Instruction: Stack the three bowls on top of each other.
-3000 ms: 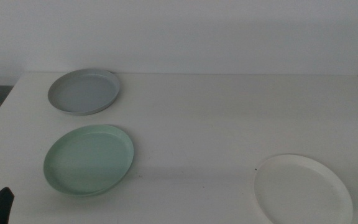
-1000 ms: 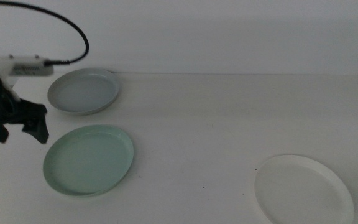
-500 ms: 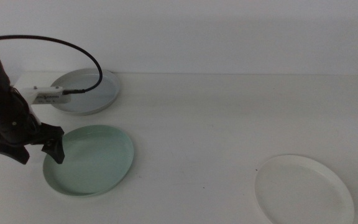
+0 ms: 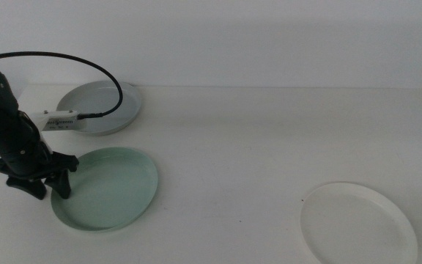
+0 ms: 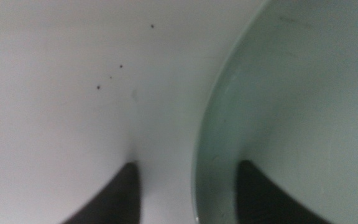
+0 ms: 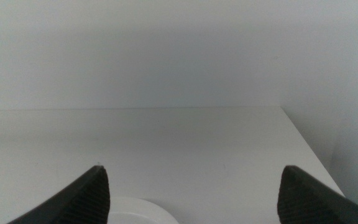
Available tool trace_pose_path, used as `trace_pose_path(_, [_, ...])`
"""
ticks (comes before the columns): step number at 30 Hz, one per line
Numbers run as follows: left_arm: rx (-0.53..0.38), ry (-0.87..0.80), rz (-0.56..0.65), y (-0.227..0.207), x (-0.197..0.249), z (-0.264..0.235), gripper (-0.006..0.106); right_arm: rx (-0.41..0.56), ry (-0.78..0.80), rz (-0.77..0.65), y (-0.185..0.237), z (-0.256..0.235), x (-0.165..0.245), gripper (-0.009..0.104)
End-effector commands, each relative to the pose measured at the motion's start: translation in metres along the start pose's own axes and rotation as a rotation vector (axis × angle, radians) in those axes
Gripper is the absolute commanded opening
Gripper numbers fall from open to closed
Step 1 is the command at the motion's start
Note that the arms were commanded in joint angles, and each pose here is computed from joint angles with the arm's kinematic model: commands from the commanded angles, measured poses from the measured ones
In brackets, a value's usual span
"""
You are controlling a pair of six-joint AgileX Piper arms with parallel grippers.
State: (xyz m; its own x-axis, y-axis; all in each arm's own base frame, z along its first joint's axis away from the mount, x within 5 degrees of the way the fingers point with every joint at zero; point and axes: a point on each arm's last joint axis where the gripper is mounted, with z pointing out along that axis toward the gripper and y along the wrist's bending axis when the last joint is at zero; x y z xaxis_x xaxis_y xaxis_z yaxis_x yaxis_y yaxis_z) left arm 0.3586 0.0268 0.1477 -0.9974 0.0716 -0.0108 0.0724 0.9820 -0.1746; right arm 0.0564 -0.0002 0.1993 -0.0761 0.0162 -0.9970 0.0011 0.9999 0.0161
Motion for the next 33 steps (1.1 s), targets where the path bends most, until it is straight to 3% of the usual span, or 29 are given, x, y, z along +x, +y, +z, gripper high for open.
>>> trace_pose_path(1, [0.026, 0.013, -0.017, -0.001, 0.0, 0.006, 0.042, 0.008, -0.011, -0.009, 0.0, 0.0, 0.0, 0.092])
trace_pose_path(6, [0.029, 0.009, -0.023, -0.001, 0.0, 0.006, 0.001, 0.008, -0.011, -0.009, 0.0, 0.0, 0.0, 0.092])
trace_pose_path(7, [0.03, 0.011, -0.023, -0.001, 0.0, 0.006, -0.002, 0.008, -0.011, -0.009, 0.0, 0.0, 0.0, 0.092])
trace_pose_path(13, [0.058, -0.078, -0.011, -0.018, 0.005, -0.033, -0.002, 0.008, -0.011, -0.009, 0.0, 0.0, 0.0, 0.092])
trace_pose_path(20, [0.091, -0.216, 0.05, -0.083, 0.005, -0.083, -0.002, 0.008, -0.011, -0.009, 0.0, 0.0, 0.0, 0.092])
trace_pose_path(33, [0.169, -0.181, 0.177, -0.189, -0.04, -0.052, -0.002, 0.008, -0.011, -0.009, 0.0, 0.0, 0.0, 0.092])
